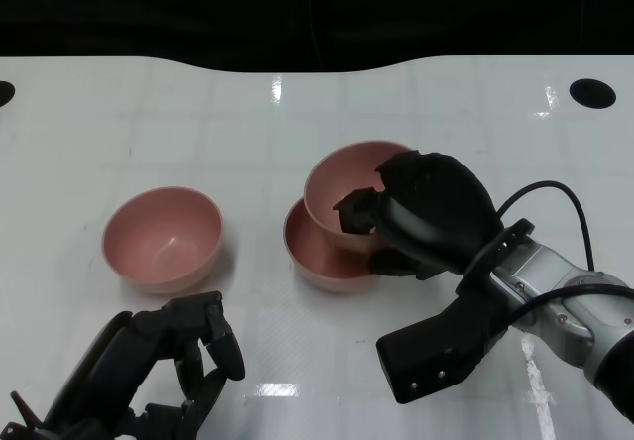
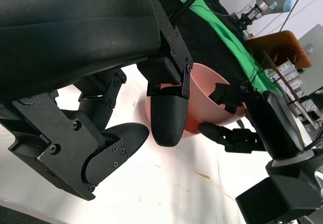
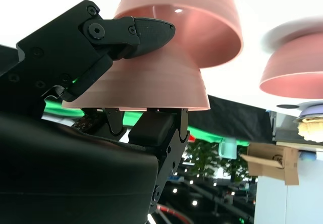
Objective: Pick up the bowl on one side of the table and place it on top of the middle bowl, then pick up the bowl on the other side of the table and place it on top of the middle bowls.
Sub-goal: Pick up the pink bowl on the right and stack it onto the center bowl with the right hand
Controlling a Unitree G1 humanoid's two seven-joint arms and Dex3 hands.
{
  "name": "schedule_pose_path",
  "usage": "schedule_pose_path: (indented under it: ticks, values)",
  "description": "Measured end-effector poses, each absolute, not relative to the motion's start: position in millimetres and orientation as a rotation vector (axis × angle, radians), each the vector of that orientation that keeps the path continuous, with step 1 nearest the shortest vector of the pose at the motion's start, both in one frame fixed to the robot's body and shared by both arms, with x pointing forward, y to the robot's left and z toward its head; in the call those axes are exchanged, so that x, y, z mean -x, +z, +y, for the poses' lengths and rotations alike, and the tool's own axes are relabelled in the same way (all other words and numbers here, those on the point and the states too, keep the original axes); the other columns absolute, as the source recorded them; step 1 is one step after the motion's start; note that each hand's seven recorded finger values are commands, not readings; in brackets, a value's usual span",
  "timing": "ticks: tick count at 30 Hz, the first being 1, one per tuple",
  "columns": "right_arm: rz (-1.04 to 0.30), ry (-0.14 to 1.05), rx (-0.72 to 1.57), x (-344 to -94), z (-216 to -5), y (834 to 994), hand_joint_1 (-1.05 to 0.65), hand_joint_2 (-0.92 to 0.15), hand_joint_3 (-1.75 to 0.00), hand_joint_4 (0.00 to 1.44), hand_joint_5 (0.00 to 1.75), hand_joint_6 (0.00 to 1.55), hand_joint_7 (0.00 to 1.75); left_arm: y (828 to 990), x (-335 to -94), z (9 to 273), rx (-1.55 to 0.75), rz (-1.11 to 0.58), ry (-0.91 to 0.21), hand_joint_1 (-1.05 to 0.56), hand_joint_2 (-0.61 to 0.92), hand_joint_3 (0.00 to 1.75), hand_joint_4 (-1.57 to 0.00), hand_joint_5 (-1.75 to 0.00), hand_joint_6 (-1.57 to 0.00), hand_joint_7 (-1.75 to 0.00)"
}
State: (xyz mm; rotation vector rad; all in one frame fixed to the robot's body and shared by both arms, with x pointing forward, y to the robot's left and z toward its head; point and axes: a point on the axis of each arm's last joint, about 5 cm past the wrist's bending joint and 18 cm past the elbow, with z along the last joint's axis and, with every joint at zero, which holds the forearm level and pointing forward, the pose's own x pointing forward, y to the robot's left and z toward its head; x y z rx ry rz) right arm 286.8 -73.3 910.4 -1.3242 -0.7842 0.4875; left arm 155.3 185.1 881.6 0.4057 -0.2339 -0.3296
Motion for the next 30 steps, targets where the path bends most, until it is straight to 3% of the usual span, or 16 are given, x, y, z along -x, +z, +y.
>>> schedule_pose_path:
  ticks: [1,2,4,7,13,30]
  values:
    - [-0.765,0.512,1.316,-287.0,-72.5,910.1,-0.4,-0.86,-0.27,0.79,1.09,0.84,0.38,881.5,-155.3,184.7,-0.407,-0.234,-0.331,-0.14,0.44,1.32,-0.81,-1.75,-0.74,-1.53]
    - [-0.75,0.53,1.31,-286.8,-71.6,909.9,-0.41,-0.89,-0.22,0.78,1.01,0.83,0.32,881.5,-155.3,184.3,-0.407,-0.234,-0.333,-0.14,0.44,1.32,-0.81,-1.75,-0.74,-1.53]
    - [-0.716,0.568,1.31,-286.5,-69.6,910.3,-0.49,-0.91,-0.2,0.76,0.57,0.78,0.11,881.5,-155.5,183.9,-0.407,-0.235,-0.334,-0.13,0.44,1.33,-0.81,-1.75,-0.74,-1.53]
    - [-0.683,0.592,1.321,-286.3,-67.1,910.4,-0.58,-0.92,-0.23,0.66,0.32,0.68,0.02,881.8,-155.9,183.7,-0.407,-0.236,-0.335,-0.14,0.44,1.33,-0.81,-1.75,-0.74,-1.52]
    - [-0.626,0.63,1.345,-286.9,-67.3,910.7,-0.67,-0.92,-0.29,0.48,0.18,0.52,0.0,882.3,-156.2,182.7,-0.416,-0.232,-0.335,-0.15,0.44,1.33,-0.81,-1.75,-0.74,-1.52]
    - [-0.618,0.612,1.399,-281.7,-69.5,918.9,-0.79,-0.92,-0.41,0.28,0.06,0.3,0.0,883.5,-158.3,180.5,-0.416,-0.249,-0.341,-0.16,0.43,1.35,-0.81,-1.75,-0.74,-1.51]
